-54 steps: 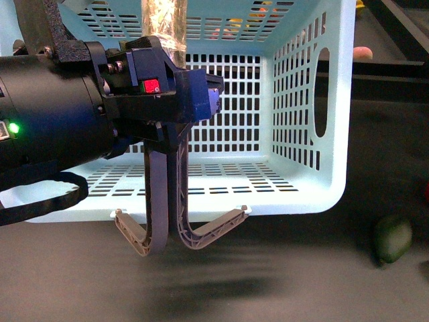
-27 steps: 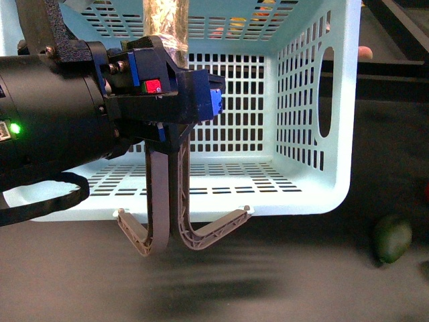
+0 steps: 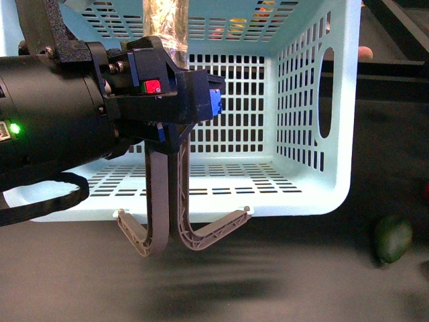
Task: Pick mango with right arm and hold basket with left
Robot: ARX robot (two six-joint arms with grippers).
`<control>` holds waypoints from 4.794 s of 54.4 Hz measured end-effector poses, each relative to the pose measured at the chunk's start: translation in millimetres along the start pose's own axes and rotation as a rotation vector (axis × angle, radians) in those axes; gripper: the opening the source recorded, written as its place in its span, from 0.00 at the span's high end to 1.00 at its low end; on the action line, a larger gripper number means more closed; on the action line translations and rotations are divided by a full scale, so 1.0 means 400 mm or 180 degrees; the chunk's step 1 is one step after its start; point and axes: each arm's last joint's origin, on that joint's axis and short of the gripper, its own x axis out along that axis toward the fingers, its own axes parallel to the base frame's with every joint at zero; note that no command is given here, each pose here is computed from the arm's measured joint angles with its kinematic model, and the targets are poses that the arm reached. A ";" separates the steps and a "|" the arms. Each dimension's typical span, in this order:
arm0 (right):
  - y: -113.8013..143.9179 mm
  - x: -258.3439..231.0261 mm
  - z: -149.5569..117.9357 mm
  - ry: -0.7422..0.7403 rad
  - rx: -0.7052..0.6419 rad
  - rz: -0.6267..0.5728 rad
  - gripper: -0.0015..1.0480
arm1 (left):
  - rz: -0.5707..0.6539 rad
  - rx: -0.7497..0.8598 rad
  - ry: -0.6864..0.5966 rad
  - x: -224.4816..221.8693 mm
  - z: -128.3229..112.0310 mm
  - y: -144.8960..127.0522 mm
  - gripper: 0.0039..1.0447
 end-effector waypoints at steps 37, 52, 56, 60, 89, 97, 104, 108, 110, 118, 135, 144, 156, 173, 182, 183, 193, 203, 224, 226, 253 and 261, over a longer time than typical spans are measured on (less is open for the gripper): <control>-0.026 0.150 0.021 0.0095 -0.0195 0.0023 0.08 | -0.0001 0.0000 0.0000 0.000 0.000 0.000 0.92; -0.011 0.161 0.026 0.0225 0.0052 0.0204 0.08 | -0.0002 0.0000 0.0001 0.000 0.000 0.000 0.92; -0.012 0.161 0.026 0.0262 0.0076 0.0193 0.08 | -0.0001 0.0000 0.0000 0.000 0.000 0.000 0.92; -0.012 0.161 0.025 0.0295 0.0078 0.0193 0.08 | -0.0002 0.0000 0.0001 0.000 0.000 0.000 0.92; -0.014 0.184 -0.002 0.0387 0.0168 0.0103 0.12 | -0.0002 0.0000 0.0001 0.000 0.000 0.000 0.92; -0.017 0.183 -0.005 0.0388 0.0214 0.0039 0.36 | -0.0001 0.0000 0.0000 0.000 0.000 0.000 0.92; -0.016 0.179 -0.005 0.0334 0.0293 0.0020 0.41 | -0.0001 0.0000 0.0000 0.000 0.000 0.000 0.92; -0.013 0.173 -0.002 0.0278 0.0348 0.0024 0.42 | 0.0000 0.0000 0.0000 0.000 0.000 0.000 0.92; -0.012 0.168 0.001 0.0226 0.0388 0.0020 0.42 | 0.0000 0.0000 0.0000 0.000 0.000 0.000 0.92; -0.013 0.140 0.019 0.0035 0.0534 -0.0019 0.43 | -0.0001 0.0000 0.0000 0.000 0.000 0.000 0.92; -0.089 -0.086 0.129 -0.1011 0.1138 -0.0547 0.43 | -0.0001 0.0000 0.0000 0.000 0.000 0.000 0.92; -0.092 -0.244 0.238 -0.1684 0.1562 -0.0638 0.43 | -0.0001 0.0000 0.0000 0.000 0.000 0.000 0.92; -0.037 -0.366 0.386 -0.2346 0.1757 -0.0526 0.43 | -0.0001 0.0000 0.0000 0.000 0.000 0.000 0.92; 0.072 -0.423 0.608 -0.2911 0.2012 0.0079 0.43 | 0.0000 0.0001 0.0000 0.000 0.000 0.000 0.92; 0.103 -0.418 0.676 -0.2992 0.2010 0.0240 0.43 | 0.0000 0.0003 0.0000 0.000 0.000 0.000 0.92; 0.105 -0.418 0.681 -0.2995 0.2014 0.0246 0.43 | 0.0000 0.0003 0.0000 0.000 0.000 0.000 0.92; 0.132 -0.399 0.742 -0.2997 0.2049 0.0341 0.43 | -0.0002 0.0003 0.0001 0.000 0.000 0.000 0.92; 0.156 -0.373 0.787 -0.2947 0.2059 0.0389 0.43 | -0.0001 0.0003 0.0000 0.000 0.000 0.000 0.92; 0.157 -0.363 0.823 -0.2975 0.2203 0.0173 0.06 | 0.0000 0.0006 0.0000 0.000 0.000 0.000 0.92; 0.153 -0.369 0.823 -0.2993 0.2233 0.0129 0.07 | -0.0011 0.0009 0.0011 0.000 -0.001 0.000 0.92; 0.163 -0.552 0.622 -0.3067 0.2691 -0.0521 0.08 | 0.0011 -0.0019 0.0032 0.002 -0.005 0.000 0.92; 0.212 -0.584 0.534 -0.2967 0.2862 -0.0627 0.08 | 0.0011 -0.0017 0.0032 0.002 -0.005 0.000 0.92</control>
